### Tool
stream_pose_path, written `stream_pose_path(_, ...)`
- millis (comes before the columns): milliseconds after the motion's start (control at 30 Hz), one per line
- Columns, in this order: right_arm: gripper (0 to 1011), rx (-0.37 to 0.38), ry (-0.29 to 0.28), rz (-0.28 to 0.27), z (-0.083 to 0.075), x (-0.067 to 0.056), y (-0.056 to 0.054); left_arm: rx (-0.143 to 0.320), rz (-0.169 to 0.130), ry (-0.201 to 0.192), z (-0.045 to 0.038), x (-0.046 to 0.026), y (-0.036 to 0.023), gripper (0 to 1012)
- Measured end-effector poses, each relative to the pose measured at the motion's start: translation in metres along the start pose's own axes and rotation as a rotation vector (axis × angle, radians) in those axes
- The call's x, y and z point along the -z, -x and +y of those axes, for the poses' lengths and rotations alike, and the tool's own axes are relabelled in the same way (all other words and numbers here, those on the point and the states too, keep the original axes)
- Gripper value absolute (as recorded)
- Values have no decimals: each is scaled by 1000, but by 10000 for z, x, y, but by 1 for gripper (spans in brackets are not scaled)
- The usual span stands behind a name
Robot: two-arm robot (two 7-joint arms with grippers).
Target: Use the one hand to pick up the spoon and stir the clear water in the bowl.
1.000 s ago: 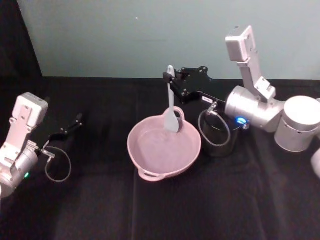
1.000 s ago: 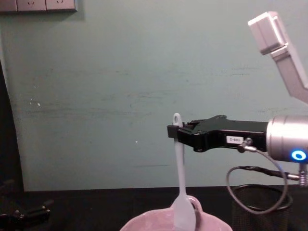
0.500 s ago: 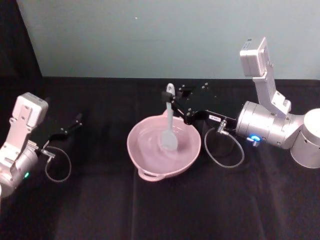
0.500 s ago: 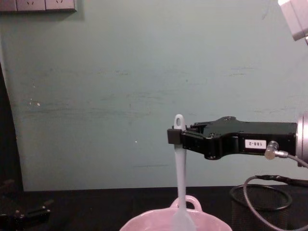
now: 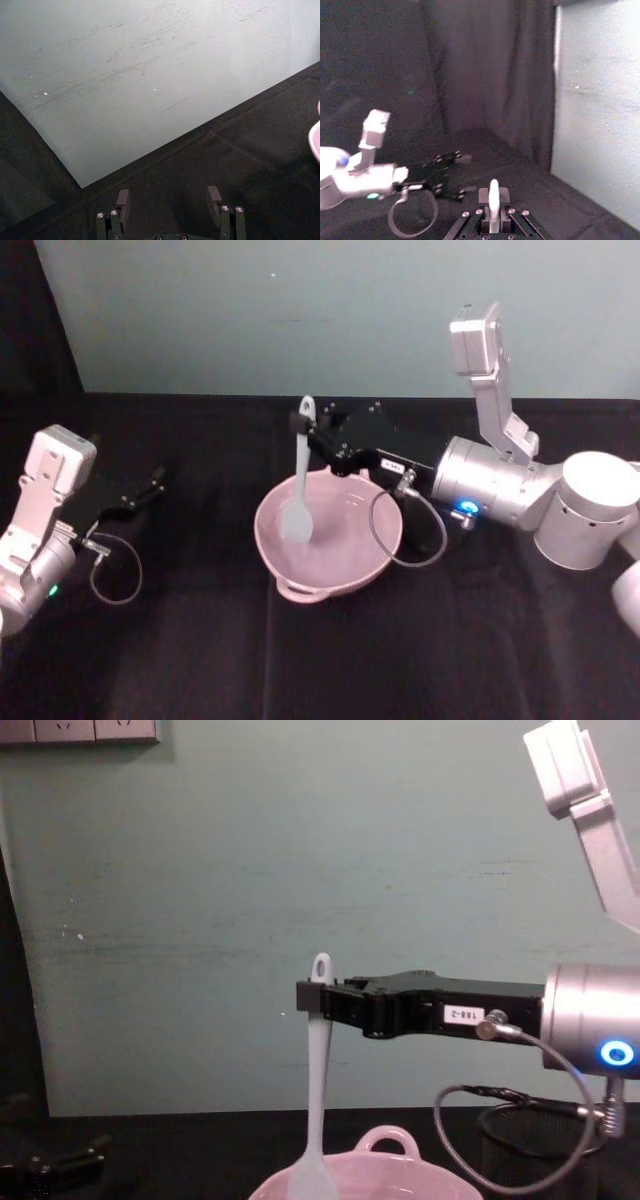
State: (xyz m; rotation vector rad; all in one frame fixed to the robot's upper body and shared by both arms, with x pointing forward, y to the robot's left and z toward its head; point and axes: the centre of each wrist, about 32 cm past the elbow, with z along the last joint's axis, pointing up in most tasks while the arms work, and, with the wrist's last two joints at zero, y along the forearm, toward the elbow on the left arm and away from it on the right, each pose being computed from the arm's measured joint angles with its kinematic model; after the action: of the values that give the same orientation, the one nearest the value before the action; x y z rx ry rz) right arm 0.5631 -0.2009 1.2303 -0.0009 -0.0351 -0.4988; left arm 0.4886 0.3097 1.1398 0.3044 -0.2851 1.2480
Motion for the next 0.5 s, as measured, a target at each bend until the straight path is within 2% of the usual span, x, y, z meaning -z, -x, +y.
stream_pose_path(267, 119, 91, -29, -26, 60, 73, -76, 0, 0, 0, 0, 0, 0, 1011)
stream_pose_path(500, 120, 146, -30, -60, -16, 101, -143, 0, 0, 0, 0, 0, 0, 1011)
